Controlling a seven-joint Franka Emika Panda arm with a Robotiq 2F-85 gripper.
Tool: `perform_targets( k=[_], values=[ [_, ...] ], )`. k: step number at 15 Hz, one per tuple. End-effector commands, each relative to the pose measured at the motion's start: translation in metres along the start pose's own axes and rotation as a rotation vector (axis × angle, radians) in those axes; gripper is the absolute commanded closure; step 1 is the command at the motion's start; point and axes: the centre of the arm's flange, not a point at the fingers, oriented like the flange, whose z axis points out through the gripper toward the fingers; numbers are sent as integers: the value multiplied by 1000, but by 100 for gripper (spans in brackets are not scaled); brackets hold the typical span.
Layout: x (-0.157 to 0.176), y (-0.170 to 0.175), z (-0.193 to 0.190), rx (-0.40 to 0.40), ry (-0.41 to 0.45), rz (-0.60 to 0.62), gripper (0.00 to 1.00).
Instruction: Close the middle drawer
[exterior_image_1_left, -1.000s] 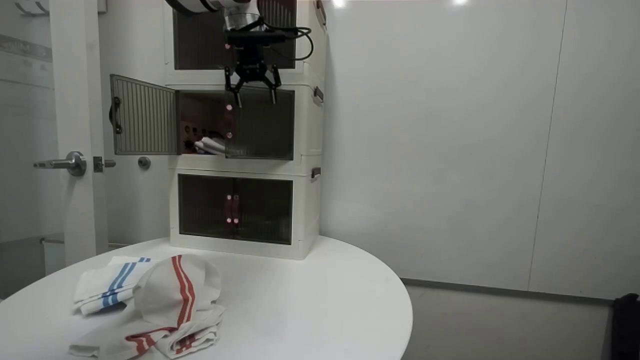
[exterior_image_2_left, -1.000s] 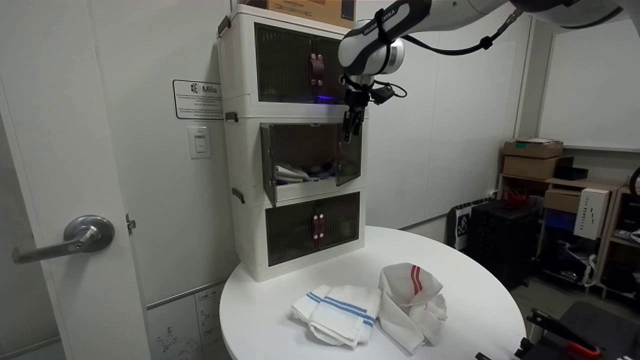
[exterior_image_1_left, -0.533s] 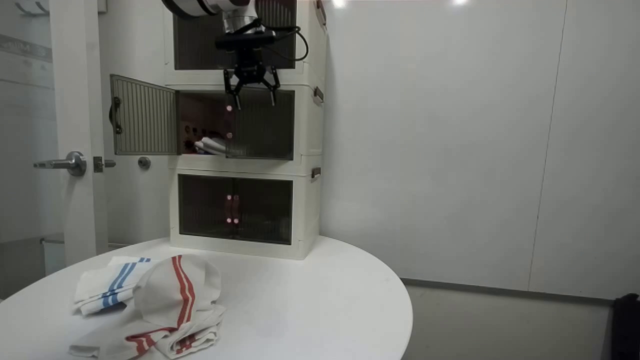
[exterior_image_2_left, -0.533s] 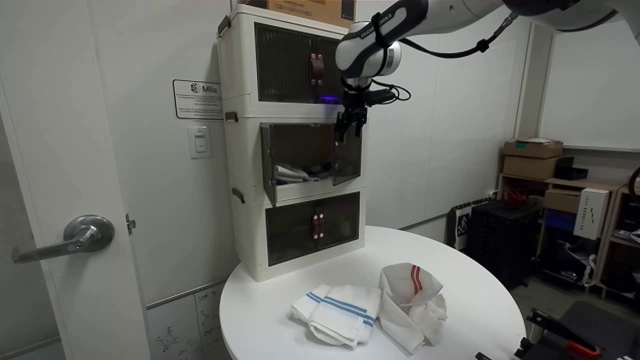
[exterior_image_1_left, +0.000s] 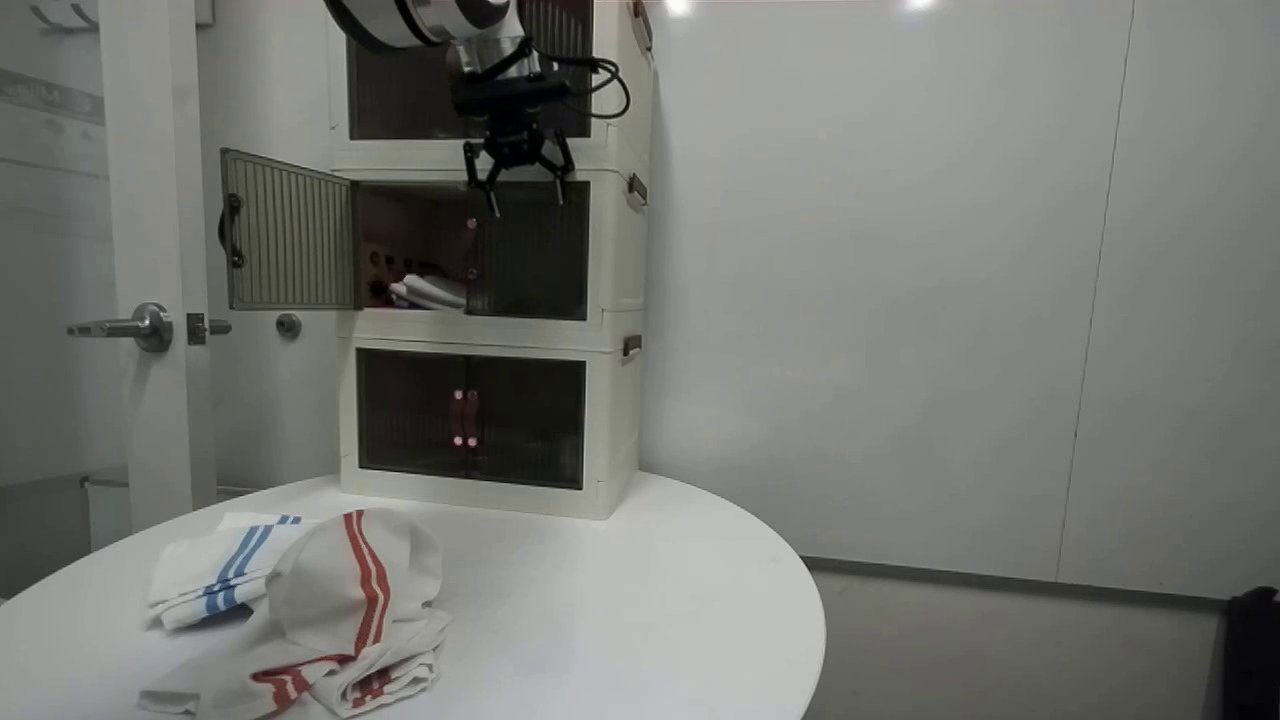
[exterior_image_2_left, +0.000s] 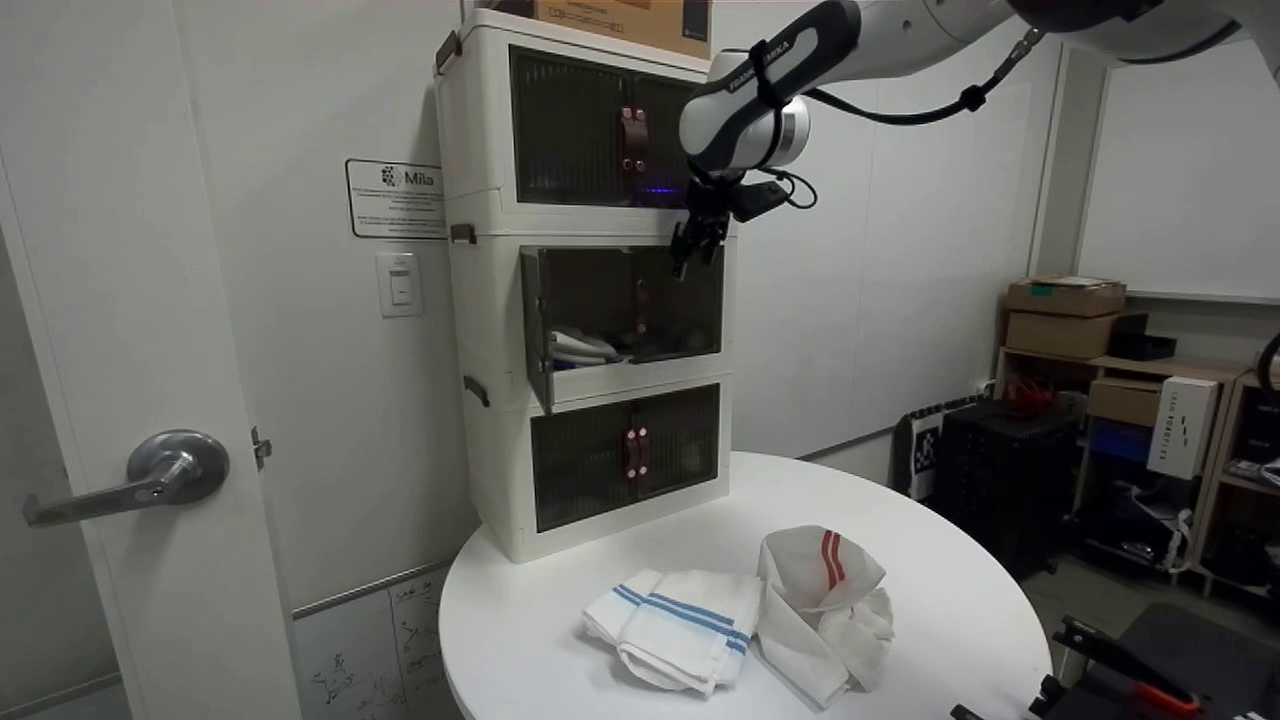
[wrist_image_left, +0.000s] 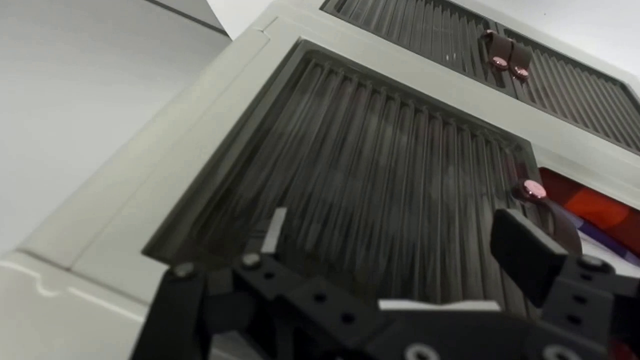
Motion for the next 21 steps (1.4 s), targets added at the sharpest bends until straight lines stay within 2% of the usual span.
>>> perform_targets(
  k=[1, 5, 9, 11, 15, 17, 21],
  values=[
    [-13, 0, 11, 40, 48, -47, 0],
    [-20, 2, 3, 61, 37, -47, 0],
    [-54, 6, -20, -4, -118, -31, 0],
    [-85, 2, -31, -24, -215, -9, 0],
    [-143, -37, -54, 30, -381, 66, 0],
    [-165, -65, -66, 70, -431, 99, 0],
    [-208, -114, -89, 123, -449, 122, 0]
  ],
)
